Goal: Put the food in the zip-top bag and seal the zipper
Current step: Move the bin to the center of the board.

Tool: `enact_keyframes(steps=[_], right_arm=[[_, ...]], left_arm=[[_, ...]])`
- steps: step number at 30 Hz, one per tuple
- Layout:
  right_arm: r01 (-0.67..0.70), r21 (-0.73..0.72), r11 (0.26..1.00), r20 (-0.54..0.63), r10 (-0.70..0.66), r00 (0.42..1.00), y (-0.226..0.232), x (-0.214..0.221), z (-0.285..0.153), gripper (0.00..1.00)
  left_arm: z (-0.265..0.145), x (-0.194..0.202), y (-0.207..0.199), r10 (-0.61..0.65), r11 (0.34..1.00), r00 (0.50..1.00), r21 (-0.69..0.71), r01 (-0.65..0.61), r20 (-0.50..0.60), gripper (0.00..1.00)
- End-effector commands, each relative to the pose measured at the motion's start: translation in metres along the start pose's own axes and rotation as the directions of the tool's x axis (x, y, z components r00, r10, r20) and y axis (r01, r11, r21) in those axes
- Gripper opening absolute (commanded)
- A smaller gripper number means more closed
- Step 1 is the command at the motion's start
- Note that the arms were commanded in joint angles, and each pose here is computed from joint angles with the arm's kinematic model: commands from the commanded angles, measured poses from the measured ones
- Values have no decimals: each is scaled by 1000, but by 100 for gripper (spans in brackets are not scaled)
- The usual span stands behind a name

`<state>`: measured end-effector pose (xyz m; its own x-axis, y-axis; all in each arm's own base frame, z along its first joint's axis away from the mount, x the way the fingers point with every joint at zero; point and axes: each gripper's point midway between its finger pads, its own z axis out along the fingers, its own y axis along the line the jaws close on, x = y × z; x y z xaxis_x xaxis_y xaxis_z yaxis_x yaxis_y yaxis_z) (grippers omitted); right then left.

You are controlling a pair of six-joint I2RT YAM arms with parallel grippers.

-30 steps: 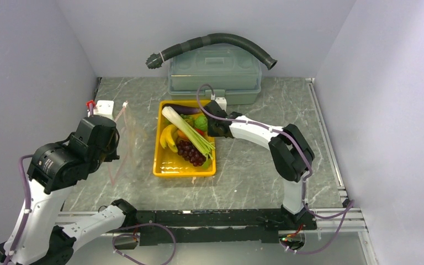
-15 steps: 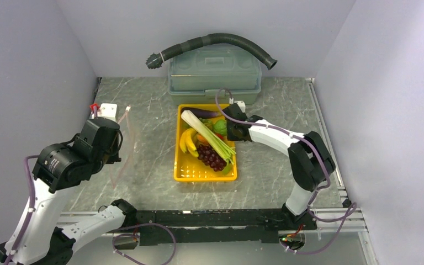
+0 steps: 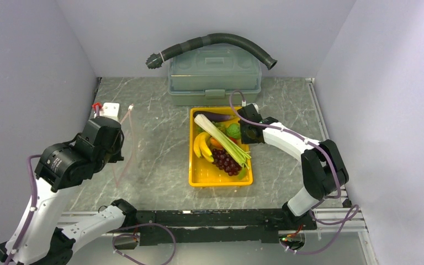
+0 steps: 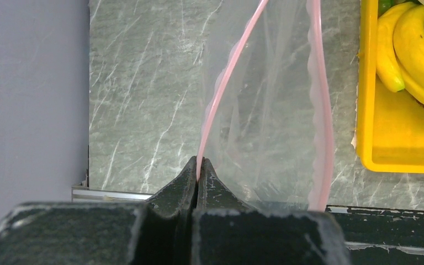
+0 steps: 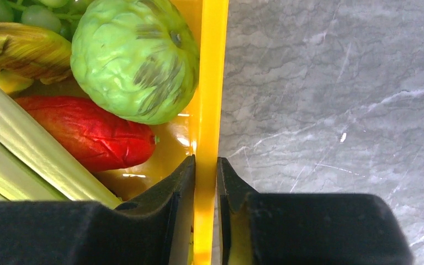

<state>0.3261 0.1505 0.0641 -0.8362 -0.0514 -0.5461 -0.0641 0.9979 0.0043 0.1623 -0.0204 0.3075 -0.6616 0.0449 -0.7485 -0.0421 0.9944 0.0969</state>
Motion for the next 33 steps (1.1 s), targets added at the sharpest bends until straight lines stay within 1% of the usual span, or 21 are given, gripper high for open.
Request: enact_keyframes(steps=[1,5,9,13,15,19,23,27,30,33], right_arm=[[21,-18,1000,58,-20,998,-1,-21,-23,26],[-9,-49,999,112,15,994,4,-42,-45,38],[-19,-100,995,155,34,987,11,-58,-69,44],[-5,-139,990,170,29,985,23,-65,-96,46],[14,-169,986,205,22,979,35,-70,-114,46],[61,-240,969,275,8,961,70,-73,-153,47],[92,-315,945,294,4,956,104,-65,-179,48],[118,-365,924,304,-2,953,134,-52,-194,48],[136,-390,911,296,-16,955,155,-42,-197,48],[159,-402,902,291,-39,956,173,-31,-196,50]], left_arm=[[0,-5,-5,-27,999,999,30,26,29,0],[0,-4,-5,-26,999,999,29,25,30,0],[1,-4,-4,-22,999,999,25,22,31,0],[0,-5,-3,-20,1000,999,21,19,35,0],[0,-6,-3,-19,1000,999,19,19,40,0],[0,-7,-3,-18,1000,999,20,17,41,0],[2,-7,-5,-16,1000,999,22,15,41,0],[3,-7,-7,-11,1000,999,26,10,38,0],[4,-8,-7,-8,1000,999,25,7,36,0],[5,-7,-7,-8,1000,999,25,7,38,0]])
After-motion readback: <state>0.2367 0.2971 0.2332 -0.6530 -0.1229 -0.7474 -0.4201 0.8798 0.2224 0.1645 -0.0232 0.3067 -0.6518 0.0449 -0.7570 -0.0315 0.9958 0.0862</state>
